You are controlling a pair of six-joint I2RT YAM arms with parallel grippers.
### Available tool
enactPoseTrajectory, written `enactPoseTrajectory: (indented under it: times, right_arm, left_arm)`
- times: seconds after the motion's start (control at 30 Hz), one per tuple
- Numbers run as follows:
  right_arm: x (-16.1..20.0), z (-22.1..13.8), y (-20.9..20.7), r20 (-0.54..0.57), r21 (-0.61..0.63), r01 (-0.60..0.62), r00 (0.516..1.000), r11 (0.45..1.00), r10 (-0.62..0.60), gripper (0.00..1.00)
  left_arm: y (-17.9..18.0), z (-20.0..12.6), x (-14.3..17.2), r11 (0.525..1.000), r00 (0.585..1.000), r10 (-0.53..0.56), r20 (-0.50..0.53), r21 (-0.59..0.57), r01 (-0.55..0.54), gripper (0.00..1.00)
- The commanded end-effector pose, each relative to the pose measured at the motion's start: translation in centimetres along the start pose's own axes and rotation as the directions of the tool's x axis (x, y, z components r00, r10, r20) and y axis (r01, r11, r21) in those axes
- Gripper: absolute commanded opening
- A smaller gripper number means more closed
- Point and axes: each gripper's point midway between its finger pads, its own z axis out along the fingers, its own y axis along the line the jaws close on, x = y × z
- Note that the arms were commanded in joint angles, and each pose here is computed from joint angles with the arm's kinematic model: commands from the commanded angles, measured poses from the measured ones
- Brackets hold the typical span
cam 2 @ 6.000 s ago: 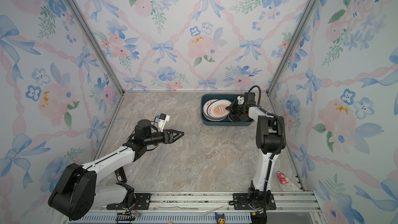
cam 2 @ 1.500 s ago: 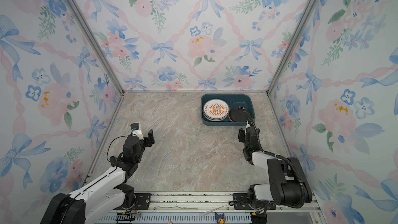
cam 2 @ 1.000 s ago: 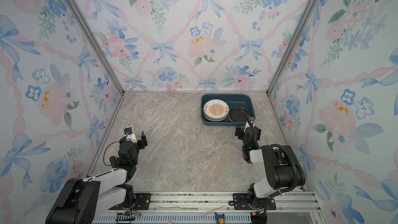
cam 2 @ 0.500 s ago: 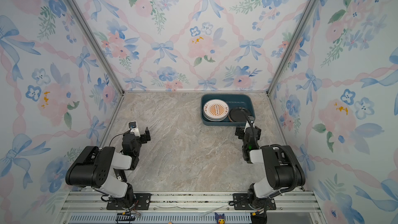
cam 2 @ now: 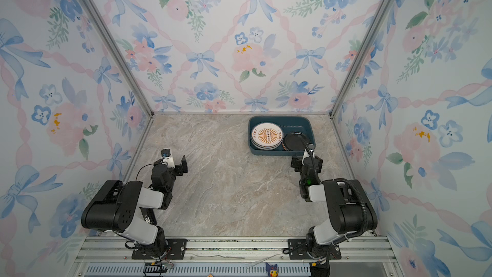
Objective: Place the plates into the plastic bin on the countertop
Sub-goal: Reset both arms
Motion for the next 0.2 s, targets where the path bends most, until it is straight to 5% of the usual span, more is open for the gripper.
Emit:
enactPoseTrajectory:
  times: [0.0,0.17]
  right_arm:
    - [-1.06,0.13,-0.02,0.035,0.012,-0.002,0.999,1.000,0.001,0.96]
    - [-1.00,-0.04,-0.24,0.041,0.025,-0.002,0.999,1.000,0.001,0.96]
  left_arm:
    - [-0.07,0.26,-1.07,1.000,0.999,0.009,0.032,0.009,-0.010,0.98]
    - [-0.10,0.22,-1.07,1.000,0.999,0.009,0.033,0.010,-0.010,0.98]
